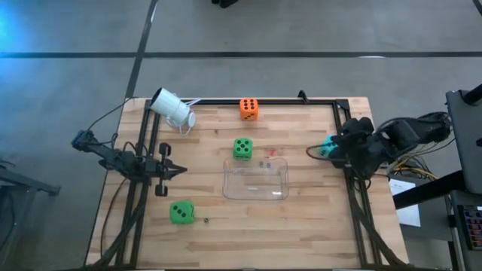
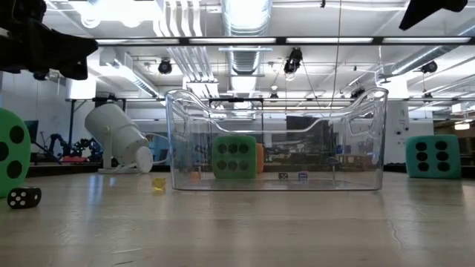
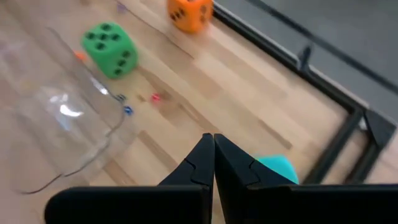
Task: Pick & Place Dice
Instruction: Put the large light blue die into the transparent bin
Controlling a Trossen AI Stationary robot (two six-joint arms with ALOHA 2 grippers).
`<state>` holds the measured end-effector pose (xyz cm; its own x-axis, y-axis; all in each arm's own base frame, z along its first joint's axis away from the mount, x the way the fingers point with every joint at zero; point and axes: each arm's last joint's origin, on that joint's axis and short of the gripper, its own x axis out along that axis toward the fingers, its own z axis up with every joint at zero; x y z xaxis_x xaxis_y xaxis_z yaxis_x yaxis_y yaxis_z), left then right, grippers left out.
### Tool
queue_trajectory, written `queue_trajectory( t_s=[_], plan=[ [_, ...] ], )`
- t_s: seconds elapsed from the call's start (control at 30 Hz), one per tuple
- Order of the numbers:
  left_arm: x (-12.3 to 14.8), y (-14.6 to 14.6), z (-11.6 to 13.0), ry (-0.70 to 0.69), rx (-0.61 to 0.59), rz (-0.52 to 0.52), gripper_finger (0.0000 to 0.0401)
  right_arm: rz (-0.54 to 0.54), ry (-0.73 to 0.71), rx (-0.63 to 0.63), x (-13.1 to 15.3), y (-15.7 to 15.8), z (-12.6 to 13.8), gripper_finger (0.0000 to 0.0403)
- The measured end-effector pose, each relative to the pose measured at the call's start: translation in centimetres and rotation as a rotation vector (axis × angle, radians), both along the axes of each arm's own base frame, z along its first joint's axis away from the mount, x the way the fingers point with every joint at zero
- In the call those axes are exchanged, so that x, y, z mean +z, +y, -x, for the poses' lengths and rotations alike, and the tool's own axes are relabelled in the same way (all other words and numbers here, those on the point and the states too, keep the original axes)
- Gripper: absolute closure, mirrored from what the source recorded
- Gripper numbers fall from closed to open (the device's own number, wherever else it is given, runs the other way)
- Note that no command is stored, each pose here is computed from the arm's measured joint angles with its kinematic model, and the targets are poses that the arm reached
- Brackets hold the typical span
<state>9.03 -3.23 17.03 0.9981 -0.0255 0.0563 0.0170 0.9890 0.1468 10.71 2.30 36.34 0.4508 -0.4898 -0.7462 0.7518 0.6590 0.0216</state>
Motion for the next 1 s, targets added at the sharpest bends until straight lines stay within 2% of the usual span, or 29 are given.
queue_trajectory(
  t_s=[0.13, 0.43, 1.0],
  plan=[
    [0.0, 0.0, 0.0, 0.000, 0.000, 0.000, 0.0391, -0.055, 0.073, -0.078, -0.8, -0.8, -0.9, 0.0394],
    [0.0, 0.0, 0.0, 0.000, 0.000, 0.000, 0.0391, -0.013, 0.217, -0.115, -1.8, -2.4, -2.4, 0.0394],
    [0.0, 0.0, 0.0, 0.000, 0.000, 0.000, 0.0391, -0.044, 0.219, -0.150, -1.9, -2.8, -2.4, 0.0394]
  ],
)
